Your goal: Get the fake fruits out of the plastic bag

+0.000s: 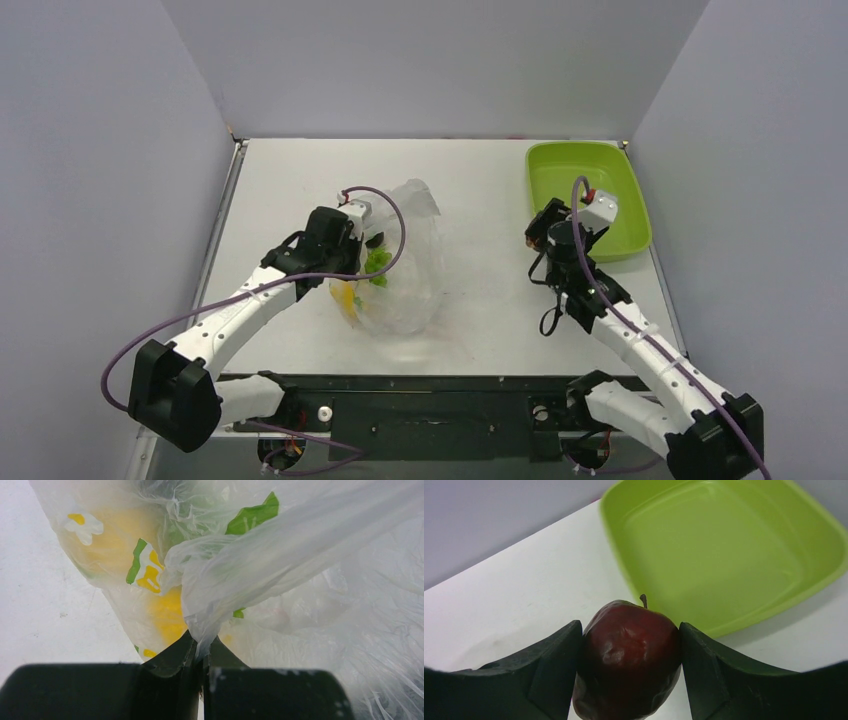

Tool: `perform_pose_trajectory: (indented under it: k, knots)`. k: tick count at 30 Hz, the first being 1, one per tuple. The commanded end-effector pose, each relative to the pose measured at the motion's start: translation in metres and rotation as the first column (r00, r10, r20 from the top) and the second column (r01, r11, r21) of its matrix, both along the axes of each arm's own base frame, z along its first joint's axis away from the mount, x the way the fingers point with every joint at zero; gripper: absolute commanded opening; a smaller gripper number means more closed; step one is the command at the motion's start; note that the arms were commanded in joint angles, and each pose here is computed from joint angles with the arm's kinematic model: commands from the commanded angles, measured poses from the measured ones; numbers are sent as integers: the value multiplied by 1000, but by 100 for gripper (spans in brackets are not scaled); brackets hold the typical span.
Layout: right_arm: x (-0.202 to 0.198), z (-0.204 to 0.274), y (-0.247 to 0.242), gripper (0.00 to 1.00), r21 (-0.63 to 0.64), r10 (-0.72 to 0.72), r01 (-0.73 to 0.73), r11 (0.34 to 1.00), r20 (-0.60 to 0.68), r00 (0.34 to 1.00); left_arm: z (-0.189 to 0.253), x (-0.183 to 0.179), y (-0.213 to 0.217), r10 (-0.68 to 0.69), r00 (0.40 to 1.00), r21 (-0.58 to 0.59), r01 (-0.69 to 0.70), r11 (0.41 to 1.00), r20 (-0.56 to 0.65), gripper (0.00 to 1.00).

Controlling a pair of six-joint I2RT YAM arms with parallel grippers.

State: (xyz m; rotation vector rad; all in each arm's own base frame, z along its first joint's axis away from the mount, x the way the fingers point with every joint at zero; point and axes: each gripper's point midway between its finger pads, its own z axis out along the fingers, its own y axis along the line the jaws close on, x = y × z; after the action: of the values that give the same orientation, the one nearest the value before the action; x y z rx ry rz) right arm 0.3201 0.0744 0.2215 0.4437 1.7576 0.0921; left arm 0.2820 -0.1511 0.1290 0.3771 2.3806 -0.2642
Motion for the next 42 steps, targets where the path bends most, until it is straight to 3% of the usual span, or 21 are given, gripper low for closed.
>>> perform_pose_trajectory:
  k: [1,5,11,16,20,26,32,36,42]
  knots:
    - [31,11,-49,0,16,-177,178,984,-38,983,26,9,-5,-2,998,-34,4,999,68,0]
    - [63,-4,-87,0,-13,-264,265,964,-128,956,27,8,-6,-6,998,-39,9,999,68,0]
    - [104,-49,-112,0,-52,-252,250,967,-350,902,29,8,-8,-12,997,-47,16,999,71,0]
    - [121,-99,-112,0,-42,-196,203,978,-502,842,29,8,-9,-18,997,-52,22,998,73,0]
    - [128,-116,-111,1,-50,-179,180,982,-536,825,27,7,-9,-23,997,-52,26,998,68,0]
    - [125,-138,-110,24,-65,-172,165,984,-581,796,25,8,-11,-29,998,-50,32,998,59,0]
    - [123,-142,-105,54,-99,-166,134,986,-593,787,24,8,-11,-30,998,-49,33,998,58,0]
    - [120,-130,-103,64,-141,-178,118,983,-575,799,24,8,-11,-30,998,-50,33,998,59,0]
    - [117,-100,-98,71,-154,-179,114,981,-520,835,24,8,-11,-30,998,-50,33,998,61,0]
